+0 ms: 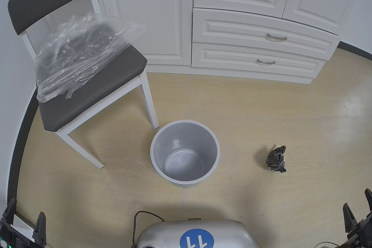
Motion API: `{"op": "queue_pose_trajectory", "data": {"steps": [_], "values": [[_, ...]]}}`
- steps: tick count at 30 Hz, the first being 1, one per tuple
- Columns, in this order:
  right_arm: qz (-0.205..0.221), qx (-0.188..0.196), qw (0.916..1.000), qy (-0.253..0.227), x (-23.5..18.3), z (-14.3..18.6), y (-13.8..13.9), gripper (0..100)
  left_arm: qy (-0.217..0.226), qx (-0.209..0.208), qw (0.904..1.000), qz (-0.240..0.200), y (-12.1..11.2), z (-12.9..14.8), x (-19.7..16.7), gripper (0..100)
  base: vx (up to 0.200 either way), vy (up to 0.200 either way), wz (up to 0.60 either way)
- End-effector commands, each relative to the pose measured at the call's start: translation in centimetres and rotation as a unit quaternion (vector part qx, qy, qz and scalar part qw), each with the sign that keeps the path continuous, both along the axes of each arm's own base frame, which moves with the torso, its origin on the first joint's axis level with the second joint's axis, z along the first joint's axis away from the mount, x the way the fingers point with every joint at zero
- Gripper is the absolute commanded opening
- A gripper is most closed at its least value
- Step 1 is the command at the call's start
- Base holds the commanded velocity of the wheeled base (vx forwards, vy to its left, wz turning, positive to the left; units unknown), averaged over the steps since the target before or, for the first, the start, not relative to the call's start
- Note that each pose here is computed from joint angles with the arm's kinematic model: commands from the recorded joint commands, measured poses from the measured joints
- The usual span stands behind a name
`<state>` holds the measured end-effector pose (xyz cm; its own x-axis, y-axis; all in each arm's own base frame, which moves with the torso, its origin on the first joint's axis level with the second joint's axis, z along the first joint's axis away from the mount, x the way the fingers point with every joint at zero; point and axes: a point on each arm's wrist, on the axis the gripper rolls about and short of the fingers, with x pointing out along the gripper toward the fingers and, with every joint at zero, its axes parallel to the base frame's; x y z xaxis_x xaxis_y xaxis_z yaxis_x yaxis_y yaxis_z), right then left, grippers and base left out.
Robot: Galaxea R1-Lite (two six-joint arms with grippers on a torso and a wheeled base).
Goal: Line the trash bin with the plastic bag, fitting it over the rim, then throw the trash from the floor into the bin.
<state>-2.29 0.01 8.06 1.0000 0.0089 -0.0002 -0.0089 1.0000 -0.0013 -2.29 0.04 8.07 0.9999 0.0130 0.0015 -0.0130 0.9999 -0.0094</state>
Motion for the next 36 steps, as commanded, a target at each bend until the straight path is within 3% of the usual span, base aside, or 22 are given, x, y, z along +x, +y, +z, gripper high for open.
{"op": "queue_pose_trajectory", "data": {"steps": [1,31,36], "values": [[-0.001,0.001,1.0,-0.001,0.0,-0.47,0.0,100,0.001,-0.005,1.0,0.001,0.0,-0.52,0.02,100,0.0,0.0,0.0],[-0.001,0.006,1.0,0.0,0.0,-0.48,-0.01,100,0.0,-0.017,0.9998,0.004,0.02,-0.49,0.03,100,0.0,0.0,0.0],[0.002,-0.023,0.9997,0.0,0.0,-0.5,0.02,100,0.001,-0.005,1.0,0.001,0.0,-0.53,0.01,100,0.0,0.0,0.0]]}}
